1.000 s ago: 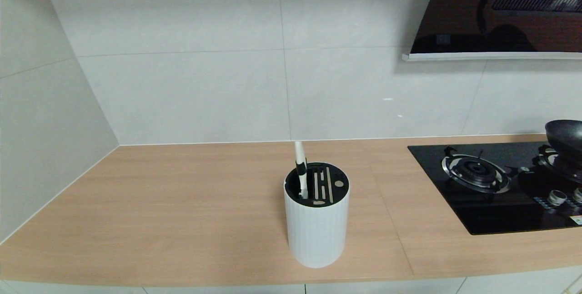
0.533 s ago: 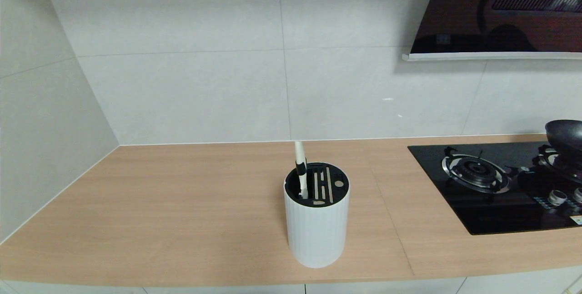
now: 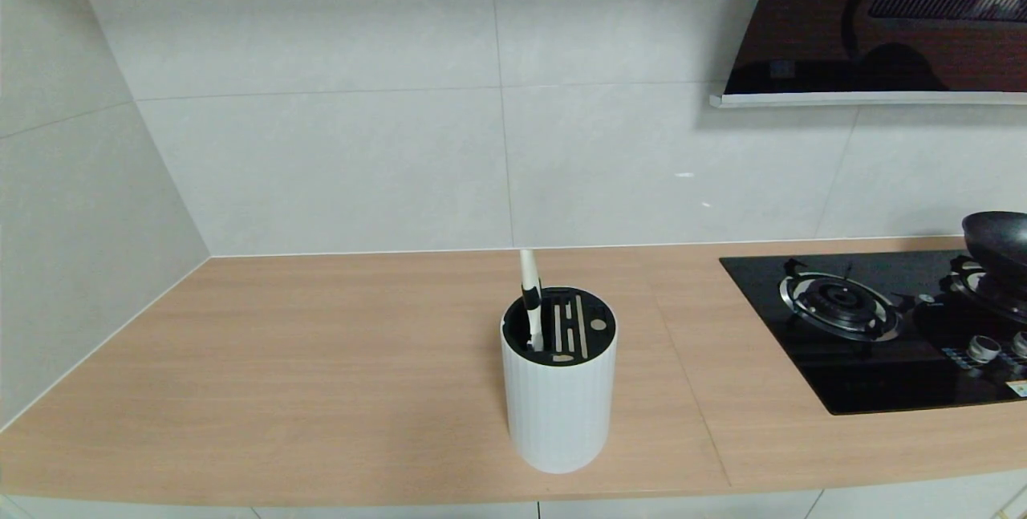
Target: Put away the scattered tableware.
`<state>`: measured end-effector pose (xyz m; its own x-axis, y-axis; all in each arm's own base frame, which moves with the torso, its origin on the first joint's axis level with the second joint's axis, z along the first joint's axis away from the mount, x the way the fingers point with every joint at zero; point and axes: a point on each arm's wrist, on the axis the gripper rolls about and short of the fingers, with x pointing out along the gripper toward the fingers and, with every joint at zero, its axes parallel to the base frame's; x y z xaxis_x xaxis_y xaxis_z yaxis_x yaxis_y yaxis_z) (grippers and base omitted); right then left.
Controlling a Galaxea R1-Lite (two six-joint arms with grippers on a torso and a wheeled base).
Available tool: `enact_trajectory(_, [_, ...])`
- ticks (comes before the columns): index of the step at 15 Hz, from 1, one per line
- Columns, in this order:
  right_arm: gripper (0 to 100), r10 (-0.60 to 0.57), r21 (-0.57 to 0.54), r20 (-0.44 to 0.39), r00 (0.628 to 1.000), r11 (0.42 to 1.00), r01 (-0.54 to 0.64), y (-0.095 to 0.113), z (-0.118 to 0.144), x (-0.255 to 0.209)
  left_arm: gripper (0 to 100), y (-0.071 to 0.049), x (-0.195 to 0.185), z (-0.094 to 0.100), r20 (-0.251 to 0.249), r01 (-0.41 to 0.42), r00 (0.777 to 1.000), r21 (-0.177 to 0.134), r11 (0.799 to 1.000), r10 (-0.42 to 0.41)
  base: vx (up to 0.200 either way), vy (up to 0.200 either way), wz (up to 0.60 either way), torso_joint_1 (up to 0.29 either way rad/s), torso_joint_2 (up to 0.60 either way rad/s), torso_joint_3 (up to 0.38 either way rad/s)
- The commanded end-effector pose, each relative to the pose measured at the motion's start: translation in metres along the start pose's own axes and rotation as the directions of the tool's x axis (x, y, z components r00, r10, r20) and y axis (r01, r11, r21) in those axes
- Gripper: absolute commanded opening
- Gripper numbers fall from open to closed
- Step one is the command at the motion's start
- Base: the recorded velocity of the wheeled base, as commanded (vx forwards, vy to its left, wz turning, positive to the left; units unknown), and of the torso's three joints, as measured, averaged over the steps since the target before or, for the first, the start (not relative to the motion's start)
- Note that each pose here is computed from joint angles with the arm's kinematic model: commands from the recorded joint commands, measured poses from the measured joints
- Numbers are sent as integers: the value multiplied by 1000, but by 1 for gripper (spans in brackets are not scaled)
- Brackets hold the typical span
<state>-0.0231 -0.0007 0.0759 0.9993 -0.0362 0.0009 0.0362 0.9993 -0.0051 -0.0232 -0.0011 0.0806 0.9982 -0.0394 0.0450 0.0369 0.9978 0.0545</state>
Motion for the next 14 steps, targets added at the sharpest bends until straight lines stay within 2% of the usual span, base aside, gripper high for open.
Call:
enact_trajectory(1, [100,-1,2,-7,1000,1000,1,0,-1,0,100,0,0,0,-7,2,1000,-8,1000,-2,0,0,0,0,0,0])
enact_trajectory(3, [100,1,0,-7,1000,1000,-1,0,-1,0,100,0,0,0,-4,-2,1000,-24,1000,2,0,0,0,0,0,0])
enact_trajectory(5, [100,1,0,-7,1000,1000,-1,0,-1,0,100,0,0,0,-3,-10,1000,-19,1000,10,0,0,0,0,0,0])
enact_trajectory(6, [100,1,2,-7,1000,1000,-1,0,-1,0,100,2,0,-1,-13,-112,994,-10,994,112,0,0,0,0,0,0])
enact_trajectory(8, [100,1,0,-7,1000,1000,-1,0,-1,0,100,2,0,-5,-57,-89,995,-44,995,87,0,0,0,0,0,0])
enact_trajectory(10, [100,1,0,-7,1000,1000,-1,0,-1,0,100,2,0,-5,-52,-75,996,-8,997,75,0,0,0,0,0,0])
enact_trajectory(12, [100,1,2,-7,1000,1000,-1,0,-1,0,100,1,0,-5,-50,-71,996,-13,997,70,0,0,0,0,0,0])
enact_trajectory(14, [100,1,2,-7,1000,1000,-1,0,-1,0,100,2,0,-5,-49,-75,996,-60,995,72,0,0,0,0,0,0])
